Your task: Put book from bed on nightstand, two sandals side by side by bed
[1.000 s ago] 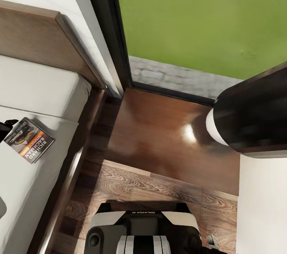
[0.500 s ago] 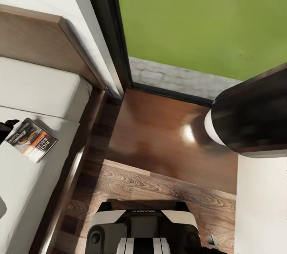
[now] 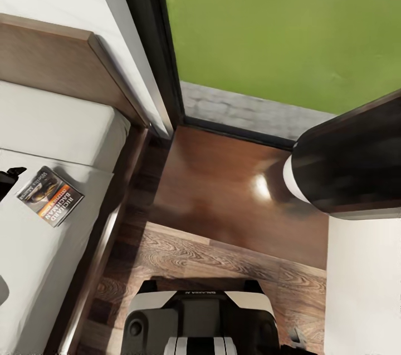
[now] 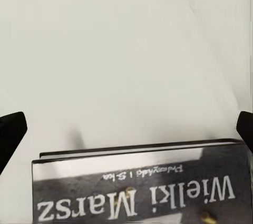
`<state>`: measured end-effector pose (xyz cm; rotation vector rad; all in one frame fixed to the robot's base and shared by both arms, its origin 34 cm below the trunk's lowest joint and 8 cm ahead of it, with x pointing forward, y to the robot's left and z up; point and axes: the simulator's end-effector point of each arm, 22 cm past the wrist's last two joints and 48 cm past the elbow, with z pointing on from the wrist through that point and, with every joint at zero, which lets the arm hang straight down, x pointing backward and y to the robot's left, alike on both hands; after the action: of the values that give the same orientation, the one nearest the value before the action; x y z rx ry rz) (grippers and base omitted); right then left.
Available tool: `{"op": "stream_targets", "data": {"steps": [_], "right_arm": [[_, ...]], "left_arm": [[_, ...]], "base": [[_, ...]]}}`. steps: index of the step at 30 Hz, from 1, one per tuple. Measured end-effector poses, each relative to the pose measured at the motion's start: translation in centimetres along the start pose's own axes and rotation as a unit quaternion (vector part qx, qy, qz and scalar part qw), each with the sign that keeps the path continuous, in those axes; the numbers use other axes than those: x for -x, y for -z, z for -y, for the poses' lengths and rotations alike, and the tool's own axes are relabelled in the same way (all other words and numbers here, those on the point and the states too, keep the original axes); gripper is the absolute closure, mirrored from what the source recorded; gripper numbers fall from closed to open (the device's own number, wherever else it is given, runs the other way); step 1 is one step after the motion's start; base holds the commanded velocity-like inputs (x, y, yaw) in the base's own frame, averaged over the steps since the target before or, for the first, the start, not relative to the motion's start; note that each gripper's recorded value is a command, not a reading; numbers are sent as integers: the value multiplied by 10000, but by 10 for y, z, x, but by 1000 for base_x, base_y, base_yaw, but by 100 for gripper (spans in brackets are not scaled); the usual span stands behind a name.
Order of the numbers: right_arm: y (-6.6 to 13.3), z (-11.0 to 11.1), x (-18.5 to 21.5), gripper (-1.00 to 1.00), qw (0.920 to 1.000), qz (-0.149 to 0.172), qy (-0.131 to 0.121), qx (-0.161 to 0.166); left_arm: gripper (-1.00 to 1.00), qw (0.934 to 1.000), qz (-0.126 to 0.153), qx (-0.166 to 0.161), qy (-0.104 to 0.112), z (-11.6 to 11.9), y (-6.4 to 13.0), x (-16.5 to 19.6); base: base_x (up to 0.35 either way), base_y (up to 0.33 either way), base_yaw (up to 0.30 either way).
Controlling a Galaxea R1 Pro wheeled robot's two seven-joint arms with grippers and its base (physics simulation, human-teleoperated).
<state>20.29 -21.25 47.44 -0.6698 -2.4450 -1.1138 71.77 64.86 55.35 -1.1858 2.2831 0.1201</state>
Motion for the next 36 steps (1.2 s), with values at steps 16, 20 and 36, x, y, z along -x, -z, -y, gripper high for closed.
{"op": "stream_targets", "data": {"steps": [16,20,36], "right_arm": [[15,-13,-13,-100,10000,0,0,-3],[18,-16,-16,-100,10000,0,-1,-2],[31,-27,-29,-100,10000,0,2,-8]], "left_arm": [[-100,10000,-7,3,1,3,20,11],[-100,10000,-9,4,0,3,25,13],[-100,10000,-27,4,2,5,44,23]], "base": [[0,0,0],[0,0,0],[0,0,0]]}}
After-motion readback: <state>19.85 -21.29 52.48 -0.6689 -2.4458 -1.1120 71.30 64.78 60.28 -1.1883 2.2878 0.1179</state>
